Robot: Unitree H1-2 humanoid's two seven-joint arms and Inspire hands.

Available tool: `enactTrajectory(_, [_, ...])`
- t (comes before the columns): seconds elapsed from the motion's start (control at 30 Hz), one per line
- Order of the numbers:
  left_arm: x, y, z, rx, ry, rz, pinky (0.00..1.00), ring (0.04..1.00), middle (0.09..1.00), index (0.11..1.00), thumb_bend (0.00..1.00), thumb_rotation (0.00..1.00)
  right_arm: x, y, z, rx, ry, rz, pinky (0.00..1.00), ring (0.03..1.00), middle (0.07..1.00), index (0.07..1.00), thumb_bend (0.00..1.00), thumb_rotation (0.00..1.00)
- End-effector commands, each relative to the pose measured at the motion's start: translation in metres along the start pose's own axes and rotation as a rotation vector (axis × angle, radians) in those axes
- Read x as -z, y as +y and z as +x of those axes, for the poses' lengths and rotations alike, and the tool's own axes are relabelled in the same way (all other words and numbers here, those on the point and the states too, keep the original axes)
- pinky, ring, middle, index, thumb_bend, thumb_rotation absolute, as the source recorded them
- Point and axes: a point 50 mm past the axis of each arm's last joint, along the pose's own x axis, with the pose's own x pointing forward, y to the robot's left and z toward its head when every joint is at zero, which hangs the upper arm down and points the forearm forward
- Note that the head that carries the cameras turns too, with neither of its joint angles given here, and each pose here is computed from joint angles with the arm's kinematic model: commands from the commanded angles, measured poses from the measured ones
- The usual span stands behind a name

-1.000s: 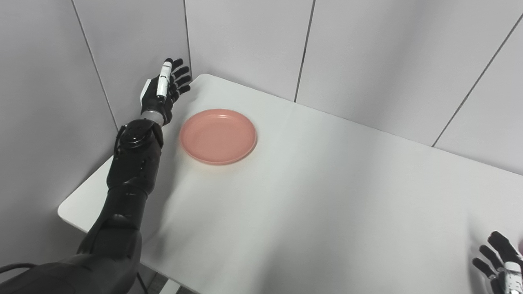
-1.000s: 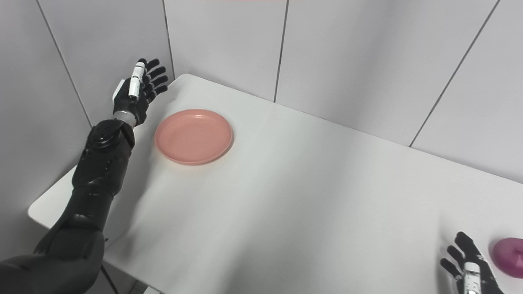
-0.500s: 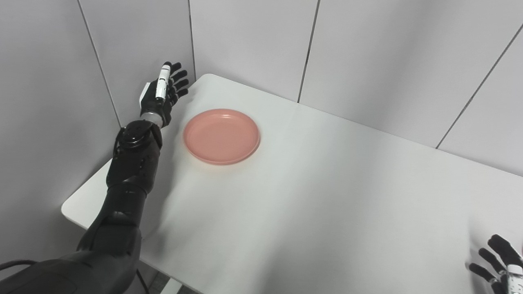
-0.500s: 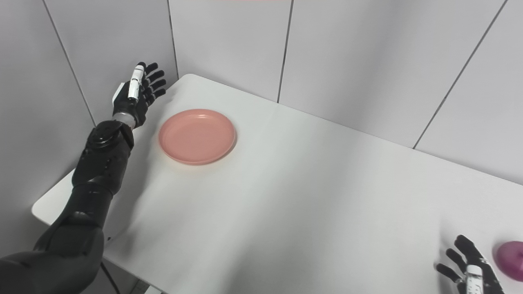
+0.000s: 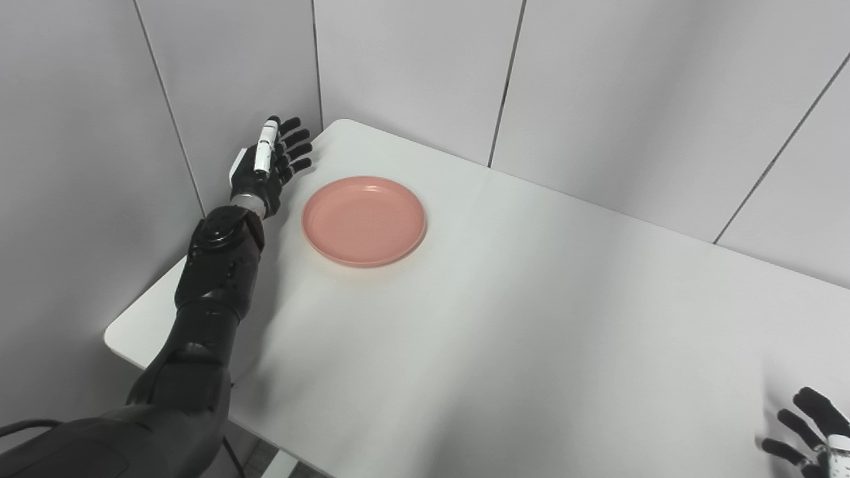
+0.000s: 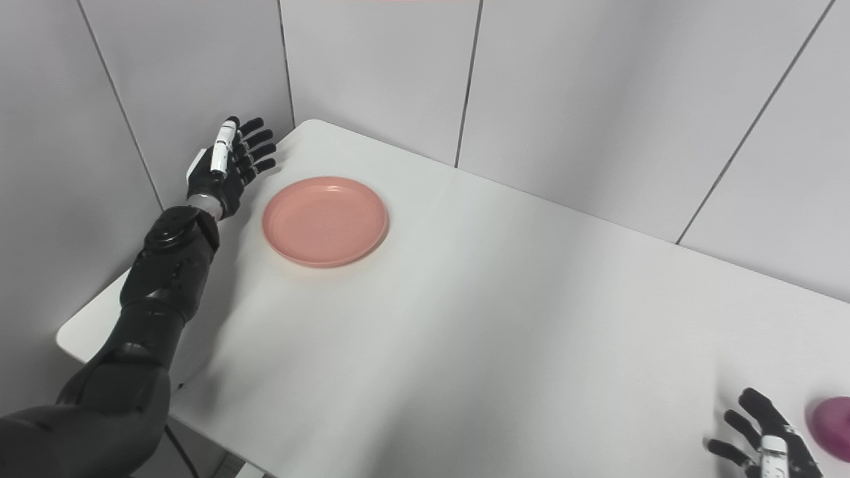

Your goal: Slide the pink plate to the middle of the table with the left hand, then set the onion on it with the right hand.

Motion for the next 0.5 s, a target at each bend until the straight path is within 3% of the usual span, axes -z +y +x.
enactTrajectory(0.0, [-0.032,-0.005,0.011,0.036,-0.109,0.013,0.83,0.833,0.826,0.803,0.29,1.00,-0.013,-0.003,0.005,-0.004,-0.069,-0.004,0.54,0.769,0.811,0.767,0.48,0.82])
enactTrajectory(0.47, [-0.018,-0.013,0.009,0.050,-0.077,0.019,0.80,0.812,0.813,0.791,0.30,1.00,-0.012,-0.002,0.005,-0.006,-0.076,-0.011,0.49,0.742,0.786,0.744,0.56,0.82])
